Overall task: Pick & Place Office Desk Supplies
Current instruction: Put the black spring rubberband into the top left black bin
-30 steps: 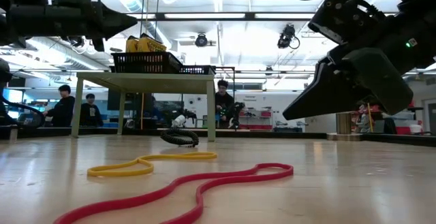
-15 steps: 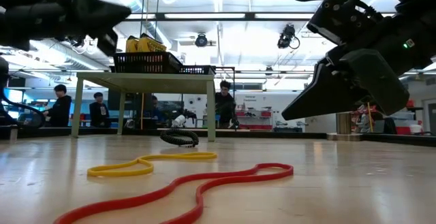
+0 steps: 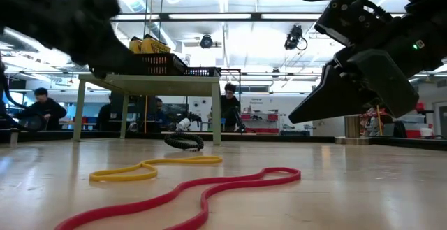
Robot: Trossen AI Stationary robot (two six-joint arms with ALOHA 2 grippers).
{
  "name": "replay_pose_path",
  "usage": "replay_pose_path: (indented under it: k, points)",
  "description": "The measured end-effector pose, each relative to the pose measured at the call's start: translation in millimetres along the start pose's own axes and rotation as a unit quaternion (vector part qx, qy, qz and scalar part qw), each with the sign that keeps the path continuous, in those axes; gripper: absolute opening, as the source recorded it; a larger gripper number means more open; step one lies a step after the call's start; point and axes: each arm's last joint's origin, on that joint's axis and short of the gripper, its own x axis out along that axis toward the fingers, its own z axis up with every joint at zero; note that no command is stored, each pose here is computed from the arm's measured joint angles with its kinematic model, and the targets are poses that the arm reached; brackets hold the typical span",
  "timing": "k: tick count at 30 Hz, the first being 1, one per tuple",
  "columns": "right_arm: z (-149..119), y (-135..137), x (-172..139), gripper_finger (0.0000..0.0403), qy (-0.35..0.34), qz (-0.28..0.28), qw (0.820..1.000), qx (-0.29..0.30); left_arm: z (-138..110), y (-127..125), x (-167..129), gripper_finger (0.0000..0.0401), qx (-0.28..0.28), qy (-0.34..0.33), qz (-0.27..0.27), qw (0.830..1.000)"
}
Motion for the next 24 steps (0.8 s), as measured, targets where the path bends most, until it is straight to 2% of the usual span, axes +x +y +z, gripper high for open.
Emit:
replay_pose_path:
  k: [5,9,15,21,24]
  points:
    - [0.0,0.0,0.0,0.0031,0.0,0.0,1.0,0.005,-10.4,-10.8,37.2,0.0099,-0.006,0.075,0.046,0.996]
    - [0.0,0.0,0.0,0.0031,0.0,0.0,1.0,0.004,-13.0,-15.8,66.8,0.0147,-0.007,0.107,0.05,0.993]
    - [-0.1,0.0,0.0,0.0031,0.0,0.0,1.0,0.004,-11.2,-9.8,95.9,0.021,0.009,0.148,0.082,0.986]
    - [-0.3,0.0,0.1,0.0031,0.001,0.0,1.0,0.002,-7.1,1.7,104.1,0.0213,0.04,0.172,0.119,0.977]
    - [-0.3,0.0,0.1,0.0031,0.001,0.0,1.0,0.002,-8.0,5.6,105.8,0.0201,0.055,0.196,0.094,0.975]
